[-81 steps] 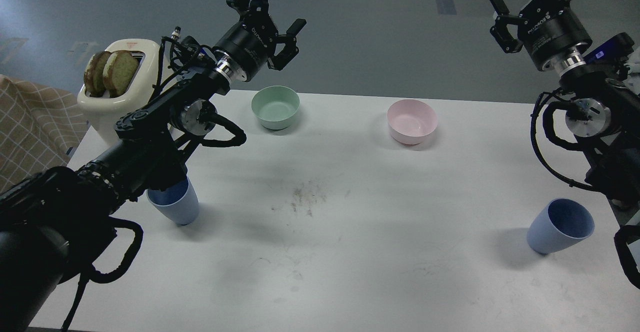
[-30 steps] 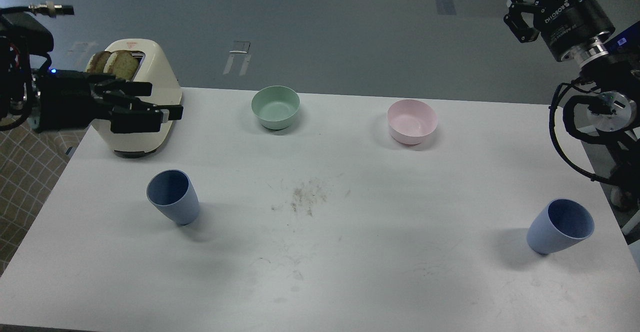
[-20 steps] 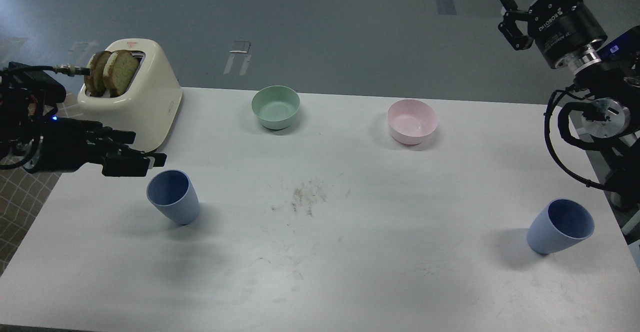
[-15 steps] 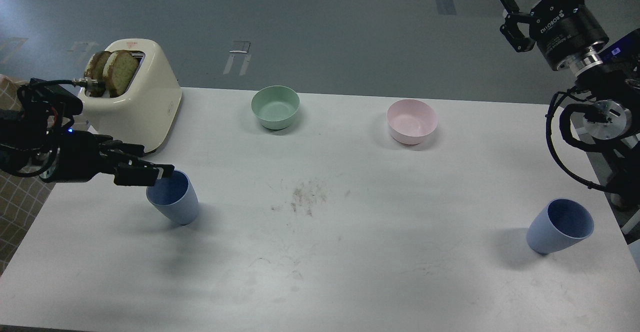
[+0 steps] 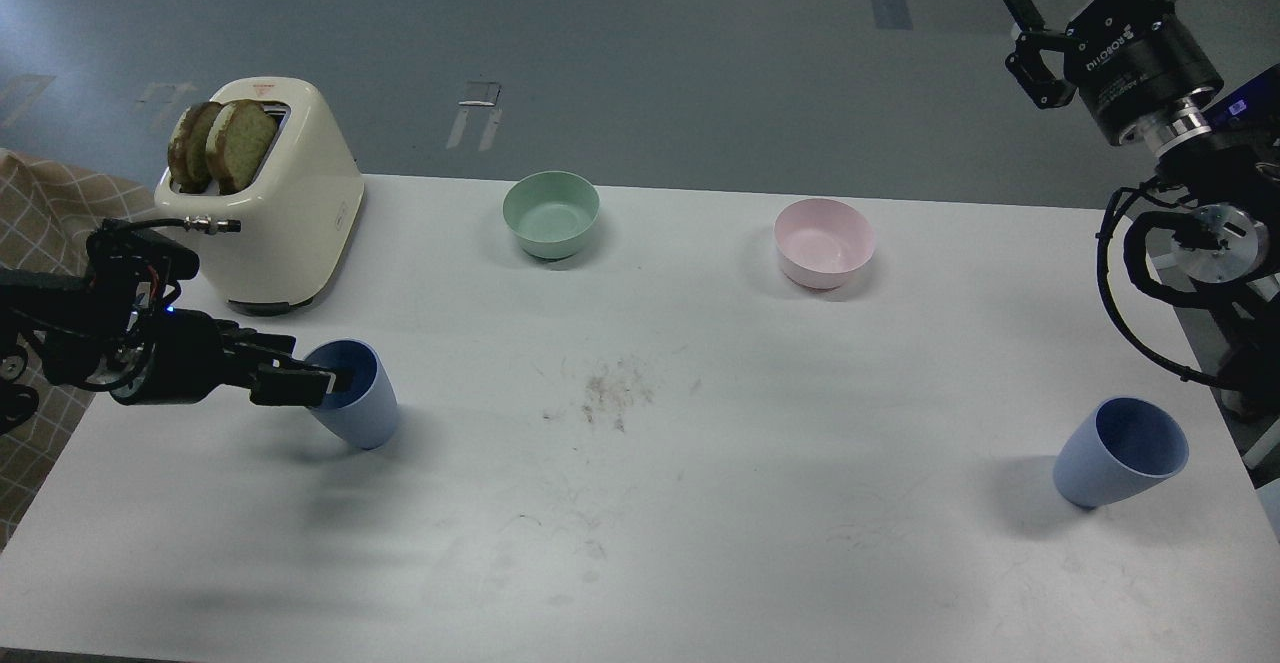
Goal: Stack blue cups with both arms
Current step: 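Grasp the blue cup with the left gripper and lift it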
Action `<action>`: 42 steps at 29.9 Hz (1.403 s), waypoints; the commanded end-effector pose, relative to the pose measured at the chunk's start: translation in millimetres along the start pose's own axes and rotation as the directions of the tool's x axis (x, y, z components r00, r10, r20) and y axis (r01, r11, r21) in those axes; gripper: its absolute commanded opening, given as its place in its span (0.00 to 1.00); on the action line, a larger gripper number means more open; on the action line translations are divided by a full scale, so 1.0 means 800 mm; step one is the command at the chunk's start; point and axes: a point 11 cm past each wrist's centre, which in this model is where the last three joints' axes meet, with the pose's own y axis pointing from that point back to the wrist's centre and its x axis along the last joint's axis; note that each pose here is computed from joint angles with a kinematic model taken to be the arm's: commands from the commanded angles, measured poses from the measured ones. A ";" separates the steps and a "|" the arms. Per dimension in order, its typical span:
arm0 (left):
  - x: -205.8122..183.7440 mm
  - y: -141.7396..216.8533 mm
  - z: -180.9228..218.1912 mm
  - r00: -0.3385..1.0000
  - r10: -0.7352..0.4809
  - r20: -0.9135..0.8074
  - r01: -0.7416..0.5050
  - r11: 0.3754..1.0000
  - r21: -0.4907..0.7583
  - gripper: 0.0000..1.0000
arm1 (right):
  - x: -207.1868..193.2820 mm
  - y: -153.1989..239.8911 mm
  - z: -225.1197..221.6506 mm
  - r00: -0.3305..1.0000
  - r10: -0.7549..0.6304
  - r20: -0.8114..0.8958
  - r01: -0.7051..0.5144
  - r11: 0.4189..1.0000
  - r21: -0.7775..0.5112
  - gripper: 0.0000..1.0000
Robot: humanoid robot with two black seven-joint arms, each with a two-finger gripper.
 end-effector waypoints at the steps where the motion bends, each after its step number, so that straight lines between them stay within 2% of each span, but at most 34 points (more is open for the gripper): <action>1: -0.004 -0.002 -0.002 1.000 0.000 0.003 0.000 1.000 0.004 0.52 | -0.001 0.000 -0.001 1.000 -0.002 0.000 0.002 1.000 0.001 1.00; 3: -0.003 -0.002 -0.001 1.000 0.001 0.005 -0.001 1.000 0.003 0.25 | -0.001 -0.001 -0.001 1.000 -0.004 0.001 0.004 1.000 0.001 1.00; 4: -0.004 -0.003 -0.001 1.000 -0.001 0.008 0.001 1.000 0.002 0.04 | -0.001 -0.001 -0.001 1.000 -0.004 0.001 0.004 1.000 0.001 1.00; 5: -0.004 -0.004 0.000 1.000 -0.002 0.011 0.002 1.000 0.002 0.00 | -0.001 0.000 0.000 1.000 -0.004 0.000 0.004 1.000 0.000 1.00; 17: 0.001 0.003 -0.001 0.996 -0.004 0.090 0.002 1.000 0.024 0.00 | -0.001 0.003 0.002 1.000 -0.006 0.002 0.006 1.000 -0.004 1.00; 23: 0.050 0.016 0.039 0.981 0.063 0.185 -0.056 0.997 -0.044 0.00 | -0.001 -0.001 -0.008 1.000 -0.010 -0.006 0.010 1.000 0.008 1.00; 29: 0.123 0.025 0.109 0.944 0.119 0.308 -0.076 0.986 -0.148 0.00 | -0.013 -0.029 -0.056 0.998 -0.048 -0.050 0.052 0.996 0.070 1.00; 33: 0.177 -0.012 0.197 0.895 0.209 0.394 -0.083 0.946 -0.314 0.00 | -0.033 -0.054 -0.088 0.991 -0.096 -0.095 0.105 0.990 0.098 1.00; 35: 0.189 -0.024 0.225 0.877 0.236 0.419 -0.077 0.928 -0.363 0.00 | -0.044 -0.063 -0.096 0.984 -0.124 -0.125 0.135 0.987 0.089 1.00; 36: 0.189 -0.024 0.226 0.877 0.236 0.419 -0.077 0.928 -0.364 0.00 | -0.044 -0.063 -0.096 0.984 -0.124 -0.126 0.136 0.987 0.089 1.00; 38: 0.199 -0.047 0.265 0.853 0.264 0.449 -0.057 0.904 -0.423 0.00 | -0.054 -0.070 -0.100 0.976 -0.151 -0.159 0.164 0.984 0.068 1.00; 42: 0.212 -0.079 0.307 0.819 0.287 0.497 -0.033 0.888 -0.458 0.00 | -0.058 -0.073 -0.104 0.972 -0.160 -0.170 0.173 0.983 0.067 1.00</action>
